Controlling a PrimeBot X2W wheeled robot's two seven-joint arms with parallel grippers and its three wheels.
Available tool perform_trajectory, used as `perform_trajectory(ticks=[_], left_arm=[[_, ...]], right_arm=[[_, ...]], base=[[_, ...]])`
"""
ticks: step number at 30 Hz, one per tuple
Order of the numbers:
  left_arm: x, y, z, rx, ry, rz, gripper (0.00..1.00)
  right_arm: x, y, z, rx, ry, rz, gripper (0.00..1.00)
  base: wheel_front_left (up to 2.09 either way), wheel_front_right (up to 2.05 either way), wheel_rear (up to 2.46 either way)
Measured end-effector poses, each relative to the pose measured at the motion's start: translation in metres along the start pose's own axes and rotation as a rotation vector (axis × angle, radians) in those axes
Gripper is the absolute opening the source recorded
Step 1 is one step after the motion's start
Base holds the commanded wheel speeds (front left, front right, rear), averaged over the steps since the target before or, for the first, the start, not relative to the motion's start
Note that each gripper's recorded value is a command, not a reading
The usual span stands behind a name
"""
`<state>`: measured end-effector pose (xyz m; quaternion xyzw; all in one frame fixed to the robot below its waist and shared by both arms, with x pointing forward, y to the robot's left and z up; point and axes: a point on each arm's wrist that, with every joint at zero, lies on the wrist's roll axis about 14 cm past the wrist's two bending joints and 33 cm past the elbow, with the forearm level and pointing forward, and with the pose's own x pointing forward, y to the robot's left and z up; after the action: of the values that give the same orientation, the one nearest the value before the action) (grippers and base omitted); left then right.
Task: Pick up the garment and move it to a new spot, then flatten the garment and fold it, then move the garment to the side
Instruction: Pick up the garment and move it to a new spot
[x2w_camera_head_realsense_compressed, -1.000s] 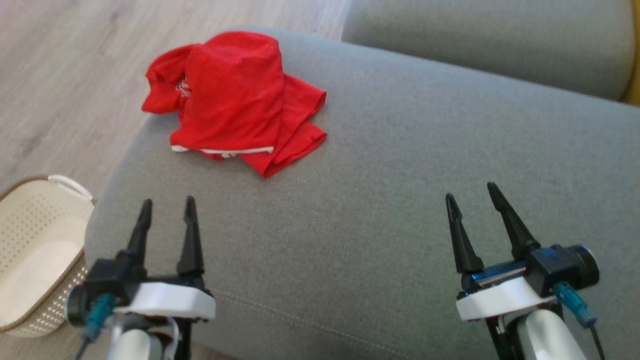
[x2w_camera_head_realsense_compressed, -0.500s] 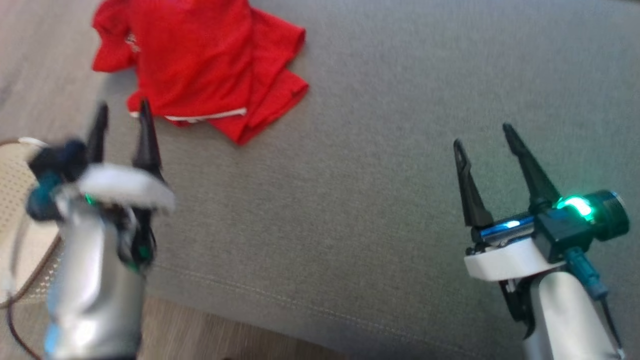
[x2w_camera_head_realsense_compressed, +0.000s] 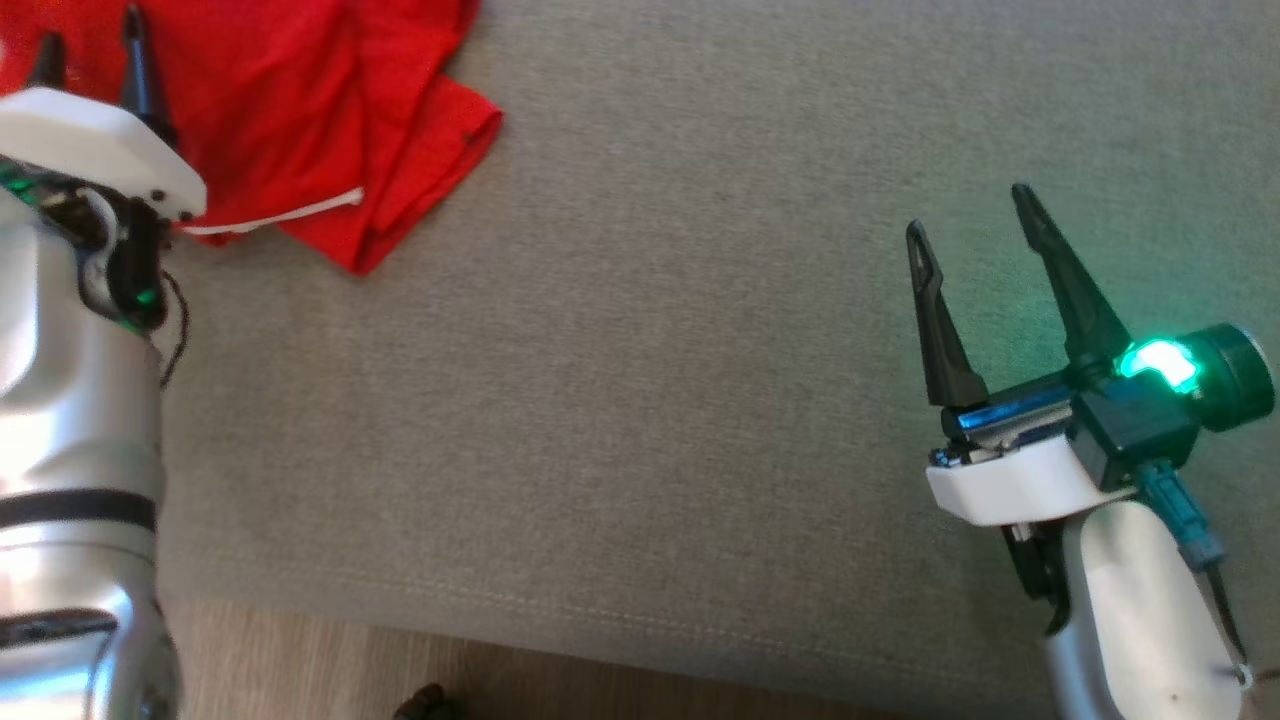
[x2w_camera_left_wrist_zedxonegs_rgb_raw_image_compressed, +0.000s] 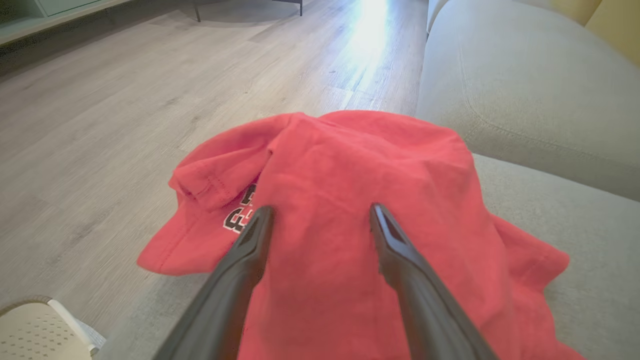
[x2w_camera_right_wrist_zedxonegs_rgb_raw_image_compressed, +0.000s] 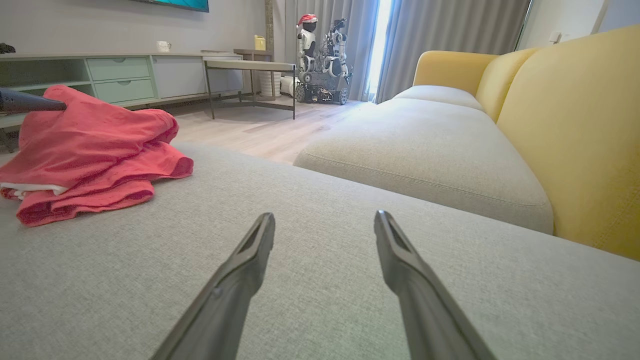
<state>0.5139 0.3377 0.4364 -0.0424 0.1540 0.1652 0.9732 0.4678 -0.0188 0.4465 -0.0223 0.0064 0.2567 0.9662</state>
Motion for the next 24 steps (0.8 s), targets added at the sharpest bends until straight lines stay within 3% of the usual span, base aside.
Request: perform_trajectory(ticks=[4, 5, 6, 7, 16, 24], left_arm=[[0.013, -0.005, -0.011, 0.049, 0.043, -0.004, 1.0], [0.015, -0.007, -0.014, 0.055, 0.048, -0.008, 0.63], [0.017, -0.009, -0.016, 0.059, 0.052, -0.011, 0.16], [0.018, -0.01, -0.017, 0.062, 0.049, -0.013, 0.0], [0.011, -0.003, 0.019, 0.058, -0.102, 0.003, 0.0], [-0.029, -0.003, 0.125, 0.025, -0.442, -0.024, 0.0]], right_arm=[[-0.003, -0.01, -0.005, -0.003, 0.008, -0.028, 1.0], [-0.004, -0.012, -0.007, -0.004, 0.012, -0.032, 1.0], [-0.004, -0.014, -0.008, -0.004, 0.015, -0.036, 1.0], [-0.005, -0.015, -0.009, -0.004, 0.018, -0.039, 1.0], [-0.009, -0.016, 0.003, -0.011, -0.013, -0.048, 1.0], [-0.021, -0.013, 0.033, 0.007, -0.08, -0.054, 1.0]], base=[[0.0, 0.0, 0.0], [0.0, 0.0, 0.0], [0.0, 0.0, 0.0], [0.0, 0.0, 0.0], [0.0, 0.0, 0.0], [0.0, 0.0, 0.0]])
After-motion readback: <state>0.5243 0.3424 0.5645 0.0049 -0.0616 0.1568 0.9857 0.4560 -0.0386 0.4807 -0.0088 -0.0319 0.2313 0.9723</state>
